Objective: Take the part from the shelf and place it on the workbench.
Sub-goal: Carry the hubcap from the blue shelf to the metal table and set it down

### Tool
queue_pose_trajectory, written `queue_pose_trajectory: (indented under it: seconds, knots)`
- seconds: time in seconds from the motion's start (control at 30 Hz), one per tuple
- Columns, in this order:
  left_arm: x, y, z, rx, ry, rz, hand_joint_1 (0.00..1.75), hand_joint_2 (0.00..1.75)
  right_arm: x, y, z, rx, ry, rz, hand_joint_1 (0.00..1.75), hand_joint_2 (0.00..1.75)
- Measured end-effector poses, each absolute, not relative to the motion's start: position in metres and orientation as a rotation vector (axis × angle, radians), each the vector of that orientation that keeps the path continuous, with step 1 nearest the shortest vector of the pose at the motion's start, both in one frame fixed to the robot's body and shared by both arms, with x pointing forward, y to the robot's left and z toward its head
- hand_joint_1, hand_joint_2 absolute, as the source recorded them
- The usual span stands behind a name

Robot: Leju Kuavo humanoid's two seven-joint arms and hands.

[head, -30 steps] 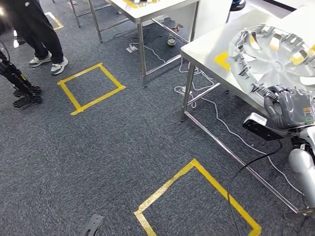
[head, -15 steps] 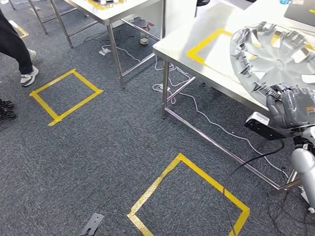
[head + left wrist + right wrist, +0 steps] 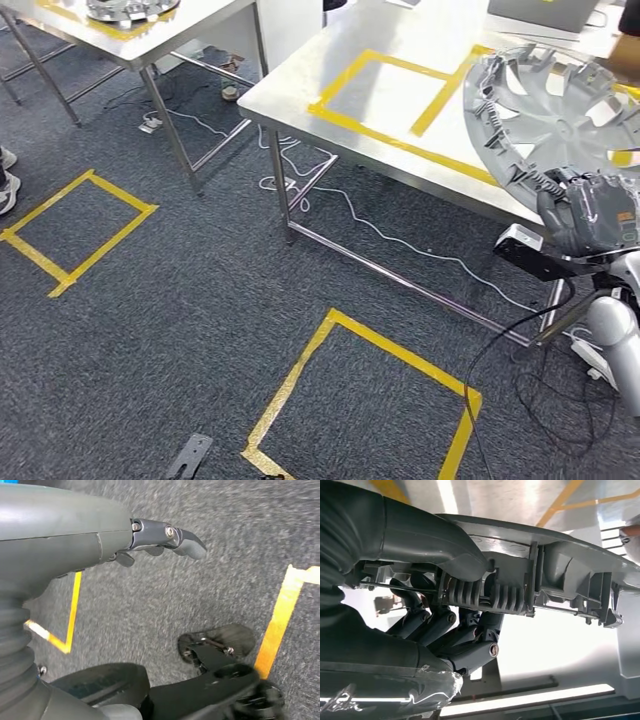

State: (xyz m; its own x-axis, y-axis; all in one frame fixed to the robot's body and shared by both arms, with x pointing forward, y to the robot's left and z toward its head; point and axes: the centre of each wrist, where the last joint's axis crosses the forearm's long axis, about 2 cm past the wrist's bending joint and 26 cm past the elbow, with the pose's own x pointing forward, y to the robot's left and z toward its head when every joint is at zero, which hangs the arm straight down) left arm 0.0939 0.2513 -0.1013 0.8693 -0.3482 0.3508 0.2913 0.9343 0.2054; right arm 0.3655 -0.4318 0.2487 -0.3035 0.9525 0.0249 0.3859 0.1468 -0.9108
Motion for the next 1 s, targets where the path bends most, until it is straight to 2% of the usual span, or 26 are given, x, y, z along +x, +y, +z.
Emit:
queue_pose_trajectory:
  seconds: [1.0]
  knots:
    - [0.088,0.255,-0.103,0.153,-0.382,-0.336,0.00,1.75,0.359,-0.431,0.236,-1.333,-1.763,1.184,1.75,1.75]
